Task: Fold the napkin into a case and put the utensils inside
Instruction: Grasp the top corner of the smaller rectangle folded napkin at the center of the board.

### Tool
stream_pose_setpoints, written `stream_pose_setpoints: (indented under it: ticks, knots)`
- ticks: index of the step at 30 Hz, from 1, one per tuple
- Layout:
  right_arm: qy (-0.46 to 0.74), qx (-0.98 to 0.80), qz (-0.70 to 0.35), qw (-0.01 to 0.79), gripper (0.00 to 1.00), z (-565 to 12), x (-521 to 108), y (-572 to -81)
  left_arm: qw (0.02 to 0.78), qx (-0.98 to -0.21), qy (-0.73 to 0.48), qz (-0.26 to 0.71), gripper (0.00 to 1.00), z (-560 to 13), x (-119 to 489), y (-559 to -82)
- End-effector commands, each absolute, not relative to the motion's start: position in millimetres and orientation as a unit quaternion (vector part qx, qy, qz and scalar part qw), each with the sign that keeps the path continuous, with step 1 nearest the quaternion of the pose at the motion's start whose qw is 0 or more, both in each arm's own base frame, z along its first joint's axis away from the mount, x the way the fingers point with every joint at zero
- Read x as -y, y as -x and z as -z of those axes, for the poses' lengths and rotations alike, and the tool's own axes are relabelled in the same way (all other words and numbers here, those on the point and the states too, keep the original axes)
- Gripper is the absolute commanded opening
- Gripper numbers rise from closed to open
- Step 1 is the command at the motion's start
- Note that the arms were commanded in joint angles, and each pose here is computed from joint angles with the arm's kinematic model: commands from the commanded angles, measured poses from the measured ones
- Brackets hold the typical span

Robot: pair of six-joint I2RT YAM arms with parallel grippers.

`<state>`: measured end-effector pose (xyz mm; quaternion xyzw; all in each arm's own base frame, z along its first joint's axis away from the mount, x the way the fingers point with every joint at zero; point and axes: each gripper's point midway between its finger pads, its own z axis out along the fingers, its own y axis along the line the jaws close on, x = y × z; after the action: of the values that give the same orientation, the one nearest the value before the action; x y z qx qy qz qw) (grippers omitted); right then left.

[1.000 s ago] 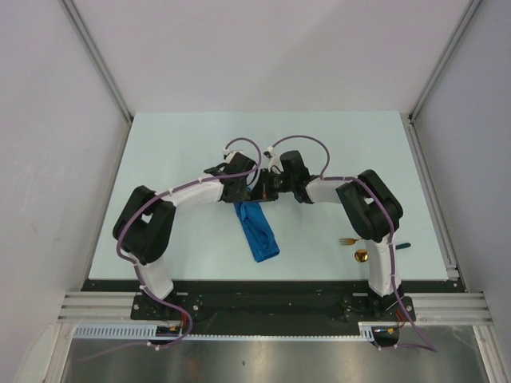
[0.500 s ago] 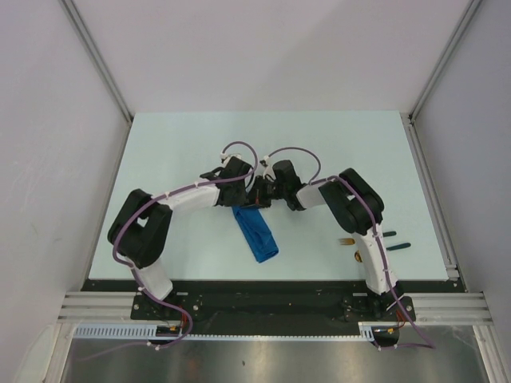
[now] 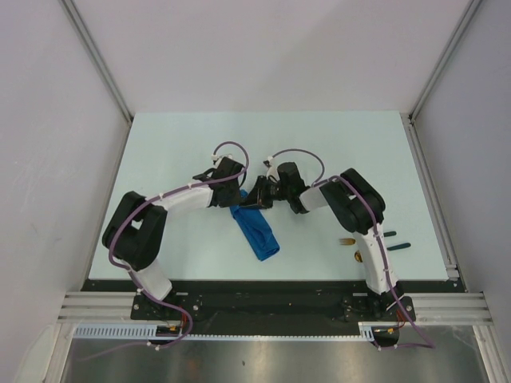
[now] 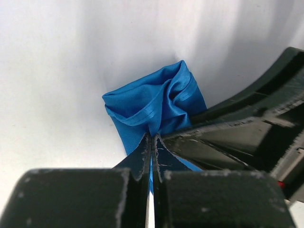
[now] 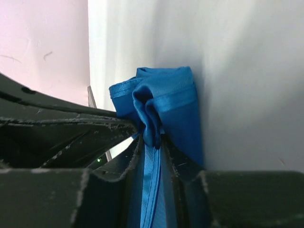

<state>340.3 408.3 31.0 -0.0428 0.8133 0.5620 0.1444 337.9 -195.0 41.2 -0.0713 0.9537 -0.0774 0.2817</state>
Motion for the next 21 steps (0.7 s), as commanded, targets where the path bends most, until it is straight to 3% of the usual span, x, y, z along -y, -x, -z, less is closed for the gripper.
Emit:
stream_pose_setpoints:
  ticks: [1, 5, 13, 17, 21]
  knots:
    - [0.064, -0.801, -0.572, 0.164, 0.29, -59.7, -398.7, -341.7, 0.299, -0.944, 0.085, 0.111, 0.00, -58.5, 203.2, -343.5]
    - [0.077, -0.799, -0.571, 0.171, 0.40, -70.9, -396.2, -339.2, 0.297, -0.944, 0.086, 0.114, 0.00, -58.1, 204.6, -344.0]
    - [0.063, -0.800, -0.568, 0.181, 0.40, -71.1, -382.6, -346.7, 0.299, -0.944, 0.087, 0.112, 0.00, -59.7, 202.9, -343.8]
    - [0.061, -0.799, -0.569, 0.182, 0.29, -68.8, -382.5, -350.6, 0.300, -0.943, 0.087, 0.113, 0.00, -61.3, 203.4, -344.2]
    - [0.065, -0.796, -0.574, 0.181, 0.03, -64.8, -384.7, -353.1, 0.301, -0.943, 0.087, 0.113, 0.00, -61.9, 202.1, -344.6]
